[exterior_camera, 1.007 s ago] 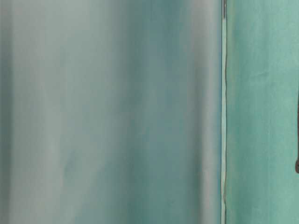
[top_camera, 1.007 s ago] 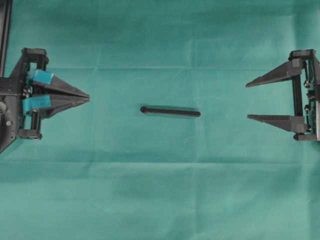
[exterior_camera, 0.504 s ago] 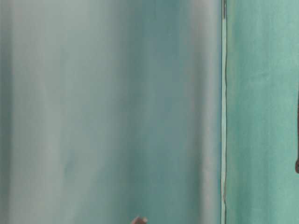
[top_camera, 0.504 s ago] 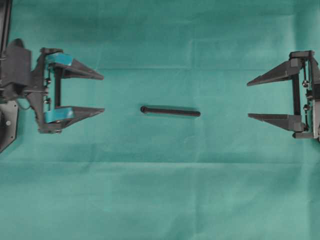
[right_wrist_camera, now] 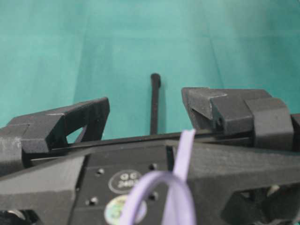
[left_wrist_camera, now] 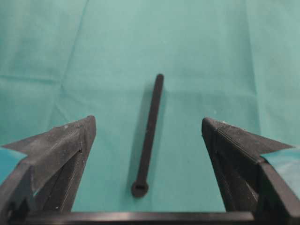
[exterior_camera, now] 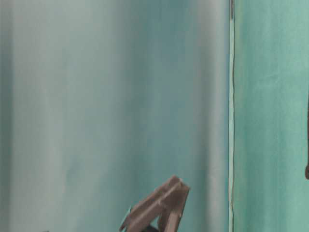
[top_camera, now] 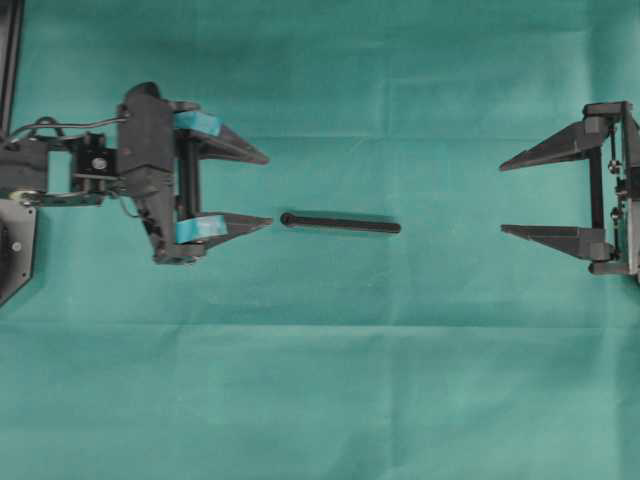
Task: Peel off the Velcro with your right arm.
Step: 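Close the left gripper on the strap near its looped end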
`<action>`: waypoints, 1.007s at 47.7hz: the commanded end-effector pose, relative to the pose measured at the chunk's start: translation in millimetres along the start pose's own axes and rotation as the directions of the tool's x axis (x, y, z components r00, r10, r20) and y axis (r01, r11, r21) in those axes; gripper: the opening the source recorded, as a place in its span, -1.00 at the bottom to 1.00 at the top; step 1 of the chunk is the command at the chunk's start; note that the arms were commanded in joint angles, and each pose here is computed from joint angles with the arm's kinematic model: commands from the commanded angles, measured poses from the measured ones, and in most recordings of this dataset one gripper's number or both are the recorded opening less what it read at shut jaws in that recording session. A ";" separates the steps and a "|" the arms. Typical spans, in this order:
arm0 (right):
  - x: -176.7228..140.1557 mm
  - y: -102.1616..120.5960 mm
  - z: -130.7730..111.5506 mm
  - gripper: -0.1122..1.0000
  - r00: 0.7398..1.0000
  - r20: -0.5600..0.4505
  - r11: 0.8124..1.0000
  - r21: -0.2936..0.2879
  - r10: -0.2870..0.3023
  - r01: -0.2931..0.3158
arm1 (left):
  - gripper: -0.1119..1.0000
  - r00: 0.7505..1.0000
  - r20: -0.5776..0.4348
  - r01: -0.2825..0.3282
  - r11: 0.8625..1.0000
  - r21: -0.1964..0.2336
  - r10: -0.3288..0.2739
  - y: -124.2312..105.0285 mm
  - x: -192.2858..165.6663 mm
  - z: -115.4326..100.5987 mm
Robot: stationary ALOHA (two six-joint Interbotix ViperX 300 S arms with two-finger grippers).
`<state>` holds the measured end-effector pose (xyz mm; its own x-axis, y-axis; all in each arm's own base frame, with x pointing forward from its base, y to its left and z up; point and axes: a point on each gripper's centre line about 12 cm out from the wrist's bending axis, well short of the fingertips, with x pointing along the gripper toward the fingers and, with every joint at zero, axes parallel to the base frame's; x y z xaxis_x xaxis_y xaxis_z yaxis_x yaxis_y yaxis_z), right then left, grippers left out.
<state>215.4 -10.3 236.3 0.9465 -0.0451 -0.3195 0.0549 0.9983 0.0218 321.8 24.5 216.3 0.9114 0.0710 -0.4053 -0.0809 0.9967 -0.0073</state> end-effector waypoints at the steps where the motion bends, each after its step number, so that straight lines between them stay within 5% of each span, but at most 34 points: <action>1: -1.0 -0.3 2.6 0.88 1.000 0.008 1.000 -0.001 -0.001 0.001 | 0.87 0.999 0.032 -0.003 1.000 -0.004 0.003 1.0 5.7 14.6; 21: -2.9 -0.3 0.2 0.88 1.000 0.006 1.000 -0.003 -0.001 0.001 | 0.87 0.999 -0.040 -0.009 1.000 -0.007 0.009 3.2 37.6 3.7; 48: -2.4 -1.0 -2.2 0.88 1.000 -0.001 1.000 -0.002 -0.004 0.004 | 0.87 0.988 -0.151 -0.013 1.000 -0.019 0.010 3.0 92.0 -47.5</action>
<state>210.4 -10.0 231.6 0.9425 -0.0449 -0.3311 0.0546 0.9983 0.0203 378.4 31.9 131.0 0.8222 0.0727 -0.5645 -0.0990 0.9950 -0.0161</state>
